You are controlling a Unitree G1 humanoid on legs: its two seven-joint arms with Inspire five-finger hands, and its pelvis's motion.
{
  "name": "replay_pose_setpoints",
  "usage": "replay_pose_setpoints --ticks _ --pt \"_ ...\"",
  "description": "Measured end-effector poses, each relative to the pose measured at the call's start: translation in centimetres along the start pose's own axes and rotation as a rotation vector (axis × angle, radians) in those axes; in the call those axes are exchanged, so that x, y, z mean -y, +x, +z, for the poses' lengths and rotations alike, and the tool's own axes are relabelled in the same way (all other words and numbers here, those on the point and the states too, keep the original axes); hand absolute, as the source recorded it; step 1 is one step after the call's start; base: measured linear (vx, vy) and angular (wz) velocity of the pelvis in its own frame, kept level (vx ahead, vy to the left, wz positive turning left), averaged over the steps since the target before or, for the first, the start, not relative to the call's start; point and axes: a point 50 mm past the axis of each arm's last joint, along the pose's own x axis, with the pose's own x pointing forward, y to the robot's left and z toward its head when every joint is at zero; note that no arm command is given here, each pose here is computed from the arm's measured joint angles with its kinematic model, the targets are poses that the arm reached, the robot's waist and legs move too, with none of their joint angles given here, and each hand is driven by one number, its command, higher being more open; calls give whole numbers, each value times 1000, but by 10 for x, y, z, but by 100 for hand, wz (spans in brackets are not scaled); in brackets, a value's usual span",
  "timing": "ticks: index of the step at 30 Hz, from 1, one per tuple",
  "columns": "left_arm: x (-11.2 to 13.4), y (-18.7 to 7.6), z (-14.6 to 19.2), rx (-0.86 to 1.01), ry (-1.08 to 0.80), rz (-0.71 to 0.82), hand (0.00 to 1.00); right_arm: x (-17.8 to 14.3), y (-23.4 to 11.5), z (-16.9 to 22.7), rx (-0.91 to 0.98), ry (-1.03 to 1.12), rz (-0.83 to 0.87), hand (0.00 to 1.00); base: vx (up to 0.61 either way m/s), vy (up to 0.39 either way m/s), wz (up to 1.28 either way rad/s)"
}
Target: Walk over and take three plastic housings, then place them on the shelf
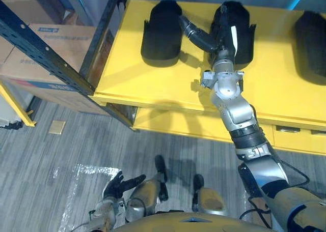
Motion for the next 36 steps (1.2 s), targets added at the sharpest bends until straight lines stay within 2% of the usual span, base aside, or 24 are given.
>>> replay_pose_setpoints --ticks 7,25,36 --pt "6 3 12 46 6 -23 100 -1 5 8 27 -3 13 100 10 -32 -4" --pt "7 3 11 40 14 -33 100 34 22 14 26 -7 -161 100 15 -15 0" --pt "10 3 10 37 29 -48 100 30 22 14 20 -1 -89 100 10 -8 -3"
